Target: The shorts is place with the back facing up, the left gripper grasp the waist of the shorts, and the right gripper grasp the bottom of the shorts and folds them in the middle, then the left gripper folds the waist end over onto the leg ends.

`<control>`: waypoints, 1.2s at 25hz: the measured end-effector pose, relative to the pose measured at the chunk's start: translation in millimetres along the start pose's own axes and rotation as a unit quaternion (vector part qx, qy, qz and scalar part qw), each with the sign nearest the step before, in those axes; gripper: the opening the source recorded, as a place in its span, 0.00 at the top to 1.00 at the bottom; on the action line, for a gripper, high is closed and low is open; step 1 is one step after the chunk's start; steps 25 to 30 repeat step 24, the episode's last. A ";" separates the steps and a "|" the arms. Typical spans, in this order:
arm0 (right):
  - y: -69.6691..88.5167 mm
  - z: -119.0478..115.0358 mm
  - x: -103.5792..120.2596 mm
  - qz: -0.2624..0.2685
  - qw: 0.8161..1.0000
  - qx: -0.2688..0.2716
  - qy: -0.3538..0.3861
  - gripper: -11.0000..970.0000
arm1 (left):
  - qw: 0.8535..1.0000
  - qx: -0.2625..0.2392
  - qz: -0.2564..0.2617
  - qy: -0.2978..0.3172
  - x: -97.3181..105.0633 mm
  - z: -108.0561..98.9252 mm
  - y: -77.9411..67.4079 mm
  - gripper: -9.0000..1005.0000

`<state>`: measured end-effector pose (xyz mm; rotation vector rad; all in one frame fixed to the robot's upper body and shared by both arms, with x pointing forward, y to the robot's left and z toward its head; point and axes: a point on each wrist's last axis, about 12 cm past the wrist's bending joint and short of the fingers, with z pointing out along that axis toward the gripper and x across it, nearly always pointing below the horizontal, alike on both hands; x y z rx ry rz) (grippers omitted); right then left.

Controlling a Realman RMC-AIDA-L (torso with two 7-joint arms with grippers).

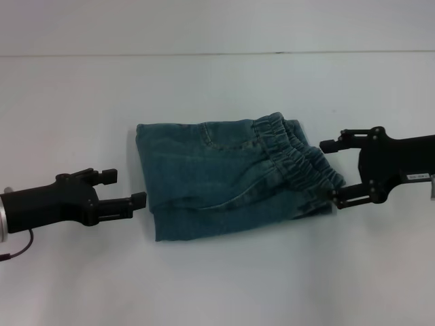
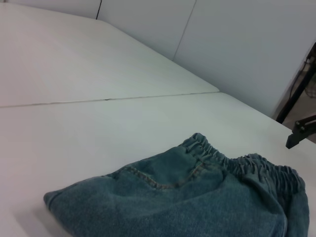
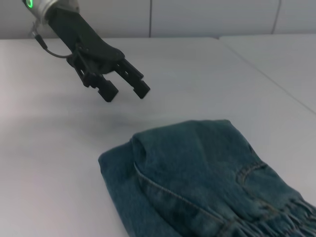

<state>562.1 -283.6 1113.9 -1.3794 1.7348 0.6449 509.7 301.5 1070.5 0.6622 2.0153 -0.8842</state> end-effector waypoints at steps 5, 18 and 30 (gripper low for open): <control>-0.9 13.8 -1.4 0.001 1.000 0.004 -0.011 0.09 | 1.000 0.000 0.000 0.000 -0.1 0.0 0.0 0.06; -3.0 23.0 -0.3 0.008 0.999 0.019 -0.028 0.09 | 1.000 0.000 0.000 0.000 -0.1 -0.2 0.2 0.06; -1.9 23.7 0.9 0.007 0.999 0.018 -0.029 0.09 | 1.000 0.000 0.000 -0.001 -0.1 -0.2 0.1 0.06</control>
